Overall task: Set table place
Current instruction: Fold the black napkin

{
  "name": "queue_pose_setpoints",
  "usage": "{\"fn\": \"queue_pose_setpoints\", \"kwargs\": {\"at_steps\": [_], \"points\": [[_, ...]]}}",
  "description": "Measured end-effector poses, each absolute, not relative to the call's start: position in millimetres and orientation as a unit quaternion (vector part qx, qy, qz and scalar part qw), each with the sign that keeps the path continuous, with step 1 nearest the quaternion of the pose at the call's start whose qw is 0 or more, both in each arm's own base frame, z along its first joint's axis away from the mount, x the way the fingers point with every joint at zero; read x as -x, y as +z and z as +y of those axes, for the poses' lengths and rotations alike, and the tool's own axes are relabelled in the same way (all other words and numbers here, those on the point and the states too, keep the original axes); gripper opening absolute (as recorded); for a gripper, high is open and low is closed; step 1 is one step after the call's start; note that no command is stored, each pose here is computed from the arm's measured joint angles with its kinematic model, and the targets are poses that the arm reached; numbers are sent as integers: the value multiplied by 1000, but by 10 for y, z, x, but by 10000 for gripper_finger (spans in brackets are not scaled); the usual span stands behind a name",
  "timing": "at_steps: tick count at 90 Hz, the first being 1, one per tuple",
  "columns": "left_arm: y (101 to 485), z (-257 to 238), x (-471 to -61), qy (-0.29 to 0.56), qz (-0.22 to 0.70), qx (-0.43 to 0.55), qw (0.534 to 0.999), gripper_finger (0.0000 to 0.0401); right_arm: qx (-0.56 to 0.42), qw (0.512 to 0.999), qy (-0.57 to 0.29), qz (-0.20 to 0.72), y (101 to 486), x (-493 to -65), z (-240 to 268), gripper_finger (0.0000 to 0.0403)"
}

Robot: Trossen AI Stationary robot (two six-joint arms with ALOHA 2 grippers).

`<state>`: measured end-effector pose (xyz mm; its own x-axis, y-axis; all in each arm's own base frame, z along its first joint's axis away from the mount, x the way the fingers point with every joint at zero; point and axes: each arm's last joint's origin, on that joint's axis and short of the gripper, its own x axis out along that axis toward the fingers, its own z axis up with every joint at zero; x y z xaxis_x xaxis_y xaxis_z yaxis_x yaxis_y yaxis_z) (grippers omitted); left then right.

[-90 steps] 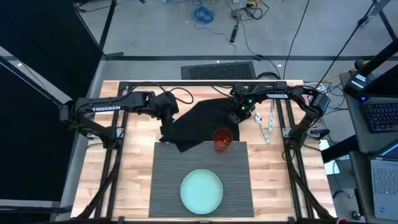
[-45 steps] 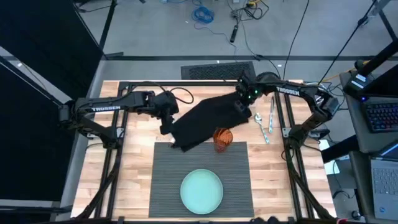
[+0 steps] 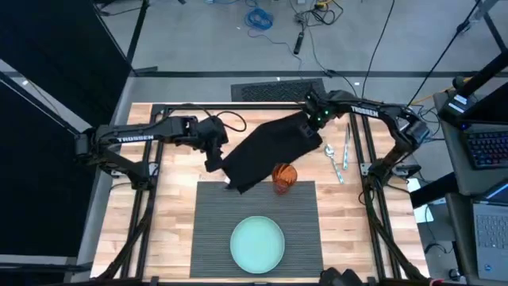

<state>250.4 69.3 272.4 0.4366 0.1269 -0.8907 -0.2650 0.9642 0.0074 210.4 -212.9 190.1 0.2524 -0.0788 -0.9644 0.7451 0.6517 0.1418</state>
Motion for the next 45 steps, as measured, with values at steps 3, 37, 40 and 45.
{"fn": "queue_pose_setpoints", "kwargs": {"at_steps": [3,37,40,45], "points": [[2722,688,-2503,113,519,68,845,102,-303,727,-283,548,1890,-2100,-2127,39],[2294,633,-2522,101,578,-10,809,102,-260,705,-332,570,1881,-2061,-2157,159],[2231,625,-2529,98,590,-37,801,102,-260,706,-332,569,1881,-2064,-2157,164],[2158,617,-2561,96,597,-78,793,102,-260,707,-332,569,1881,-2067,-2156,171]]}}
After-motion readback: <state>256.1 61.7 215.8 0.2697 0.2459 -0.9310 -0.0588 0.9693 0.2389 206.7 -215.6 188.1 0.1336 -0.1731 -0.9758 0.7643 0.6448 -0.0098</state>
